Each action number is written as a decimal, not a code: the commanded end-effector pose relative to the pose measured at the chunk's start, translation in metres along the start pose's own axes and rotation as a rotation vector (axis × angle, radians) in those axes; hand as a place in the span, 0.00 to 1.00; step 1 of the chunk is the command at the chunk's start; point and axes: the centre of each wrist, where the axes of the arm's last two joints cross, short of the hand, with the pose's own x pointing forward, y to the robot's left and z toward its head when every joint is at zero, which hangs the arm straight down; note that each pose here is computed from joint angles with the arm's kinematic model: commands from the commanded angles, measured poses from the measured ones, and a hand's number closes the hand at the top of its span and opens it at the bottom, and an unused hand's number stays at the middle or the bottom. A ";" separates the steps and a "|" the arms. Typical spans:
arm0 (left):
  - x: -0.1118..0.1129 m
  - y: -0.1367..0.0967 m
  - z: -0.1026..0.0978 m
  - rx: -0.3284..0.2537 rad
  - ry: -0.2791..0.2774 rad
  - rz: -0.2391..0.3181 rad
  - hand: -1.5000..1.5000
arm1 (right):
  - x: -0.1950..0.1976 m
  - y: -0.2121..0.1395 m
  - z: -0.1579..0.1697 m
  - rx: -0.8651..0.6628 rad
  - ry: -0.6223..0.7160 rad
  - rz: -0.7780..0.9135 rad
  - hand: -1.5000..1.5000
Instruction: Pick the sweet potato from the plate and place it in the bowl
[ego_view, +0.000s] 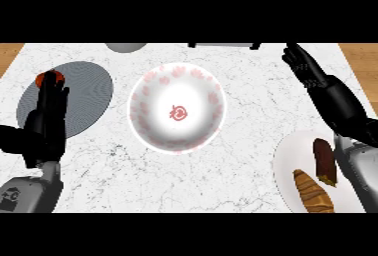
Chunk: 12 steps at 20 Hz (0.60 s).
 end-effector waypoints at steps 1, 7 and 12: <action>-0.015 -0.013 0.006 -0.032 0.033 0.021 0.50 | -0.005 0.008 0.015 0.016 0.115 0.036 1.00; -0.021 -0.019 0.018 -0.193 0.077 -0.031 0.50 | -0.034 -0.053 0.081 0.042 0.521 0.668 1.00; -0.034 -0.024 0.036 -0.245 0.137 -0.020 0.50 | -0.069 0.027 0.139 -0.639 0.328 0.283 0.00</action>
